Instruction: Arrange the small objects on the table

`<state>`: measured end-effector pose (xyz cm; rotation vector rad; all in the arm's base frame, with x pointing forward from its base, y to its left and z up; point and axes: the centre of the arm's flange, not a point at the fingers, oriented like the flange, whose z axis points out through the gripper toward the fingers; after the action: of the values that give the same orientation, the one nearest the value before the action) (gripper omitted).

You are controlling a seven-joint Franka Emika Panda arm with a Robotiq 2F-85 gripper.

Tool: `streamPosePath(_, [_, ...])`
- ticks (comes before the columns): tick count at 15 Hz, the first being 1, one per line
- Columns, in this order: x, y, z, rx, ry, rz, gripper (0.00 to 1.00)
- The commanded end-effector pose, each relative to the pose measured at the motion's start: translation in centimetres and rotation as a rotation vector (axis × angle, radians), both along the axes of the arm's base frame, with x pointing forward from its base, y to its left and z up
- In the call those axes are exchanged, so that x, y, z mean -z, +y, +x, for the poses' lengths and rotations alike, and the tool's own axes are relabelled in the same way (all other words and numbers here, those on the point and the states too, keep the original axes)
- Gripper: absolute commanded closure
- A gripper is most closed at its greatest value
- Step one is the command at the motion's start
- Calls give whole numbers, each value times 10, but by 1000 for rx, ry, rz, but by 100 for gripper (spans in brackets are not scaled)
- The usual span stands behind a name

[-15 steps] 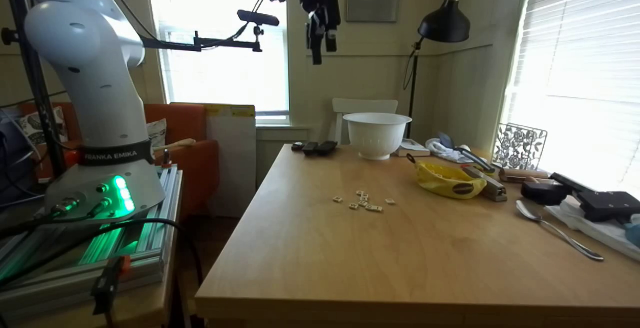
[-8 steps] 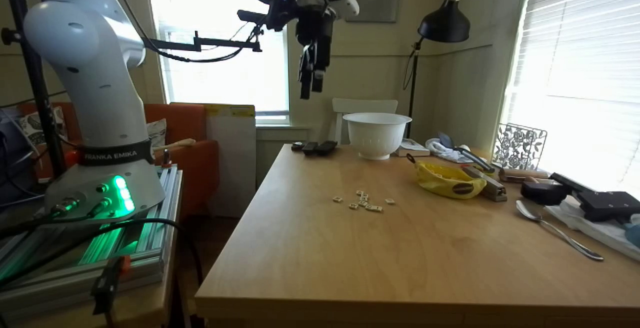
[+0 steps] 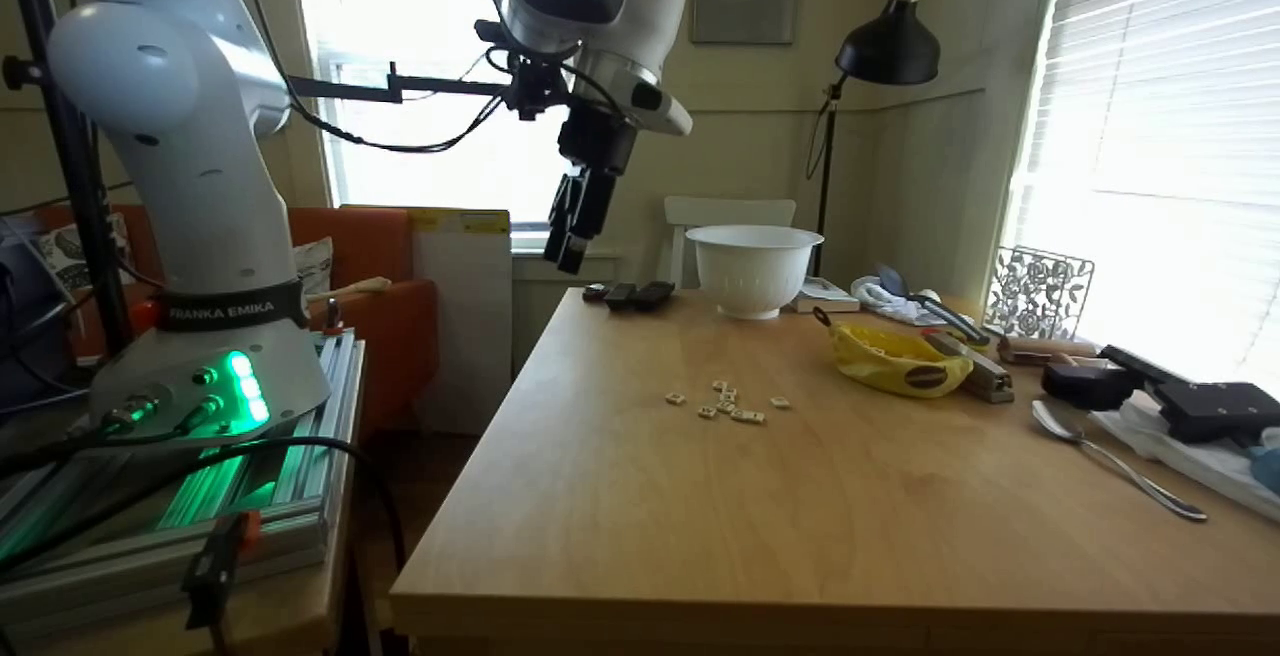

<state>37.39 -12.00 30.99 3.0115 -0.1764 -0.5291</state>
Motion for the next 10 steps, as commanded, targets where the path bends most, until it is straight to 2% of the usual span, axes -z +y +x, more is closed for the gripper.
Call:
streamPosePath(1, [2,1,0,-1,5,1,0])
streamPosePath(4, [3,1,0,-2,7,2,0])
streamPosePath(5, [5,3,-4,-37,0,14,0])
streamPosePath(7, [26,10,3,8,-64,22,0])
streamPosePath(10, [51,26,15,65,-104,165,0])
